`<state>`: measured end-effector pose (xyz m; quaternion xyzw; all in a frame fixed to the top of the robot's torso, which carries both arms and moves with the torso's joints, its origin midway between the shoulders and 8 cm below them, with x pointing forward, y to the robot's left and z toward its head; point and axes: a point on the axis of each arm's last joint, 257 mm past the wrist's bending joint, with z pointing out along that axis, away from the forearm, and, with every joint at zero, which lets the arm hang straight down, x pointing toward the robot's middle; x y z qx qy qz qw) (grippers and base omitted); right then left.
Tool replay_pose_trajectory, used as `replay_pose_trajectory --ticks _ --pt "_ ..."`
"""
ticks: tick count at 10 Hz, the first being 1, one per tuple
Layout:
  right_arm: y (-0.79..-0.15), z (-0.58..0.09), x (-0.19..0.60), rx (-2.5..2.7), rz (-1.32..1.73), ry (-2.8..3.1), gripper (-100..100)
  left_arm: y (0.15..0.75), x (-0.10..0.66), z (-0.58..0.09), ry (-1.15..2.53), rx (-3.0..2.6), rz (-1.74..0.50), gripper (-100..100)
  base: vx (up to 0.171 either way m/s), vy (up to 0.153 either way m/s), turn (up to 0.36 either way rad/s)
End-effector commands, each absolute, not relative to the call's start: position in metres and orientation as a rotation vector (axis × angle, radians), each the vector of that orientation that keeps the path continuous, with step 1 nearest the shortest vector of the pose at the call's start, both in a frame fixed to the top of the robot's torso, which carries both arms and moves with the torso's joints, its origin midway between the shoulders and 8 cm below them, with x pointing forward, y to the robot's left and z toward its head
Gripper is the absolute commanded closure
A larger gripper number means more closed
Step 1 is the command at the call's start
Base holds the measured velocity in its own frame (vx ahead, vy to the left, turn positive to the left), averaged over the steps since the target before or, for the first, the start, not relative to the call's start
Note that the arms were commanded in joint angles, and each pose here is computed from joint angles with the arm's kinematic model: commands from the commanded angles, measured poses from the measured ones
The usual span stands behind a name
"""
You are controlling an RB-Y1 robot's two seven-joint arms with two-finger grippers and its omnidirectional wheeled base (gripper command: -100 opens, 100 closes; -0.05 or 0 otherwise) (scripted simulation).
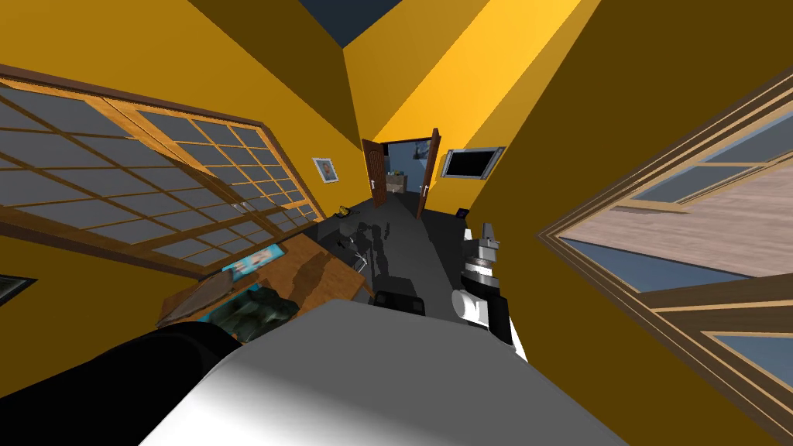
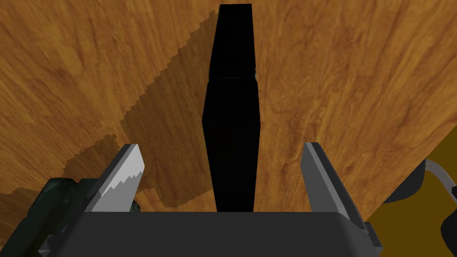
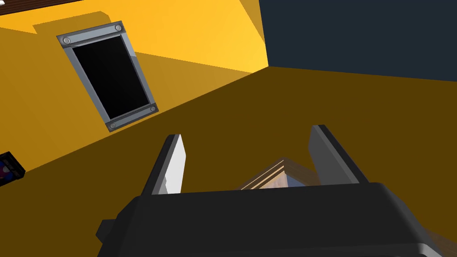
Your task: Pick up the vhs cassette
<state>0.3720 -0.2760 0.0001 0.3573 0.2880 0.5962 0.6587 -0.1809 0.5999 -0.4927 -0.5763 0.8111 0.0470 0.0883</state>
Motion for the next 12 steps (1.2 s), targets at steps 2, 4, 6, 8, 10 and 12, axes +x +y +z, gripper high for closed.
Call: replay_pose_trajectory --ticks 2,4,6,8,10,12 --pt "-0.276 0.000 0.372 0.809 1.350 0.652 0 0.600 -0.181 -0.493 2.416 -1.714 0.140 100 -0.002 0.002 -0.007" --pt "-0.276 0.000 0.372 0.809 1.350 0.652 0 0.600 -0.183 -0.493 2.415 -1.716 0.144 100 0.000 0.000 0.000" --pt "-0.276 0.000 0.372 0.809 1.350 0.652 0 0.600 -0.182 -0.493 2.415 -1.716 0.144 100 0.000 0.000 0.000" --pt "-0.276 0.000 0.372 0.809 1.350 0.652 0 0.607 -0.180 -0.483 2.418 -1.709 0.141 100 0.008 -0.006 0.031" --pt "-0.276 0.000 0.372 0.809 1.350 0.652 0 0.616 -0.176 -0.470 2.423 -1.703 0.142 100 0.019 -0.026 0.071" --pt "-0.276 0.000 0.372 0.809 1.350 0.652 0 0.614 -0.177 -0.473 2.423 -1.703 0.140 0 0.002 -0.006 0.005"
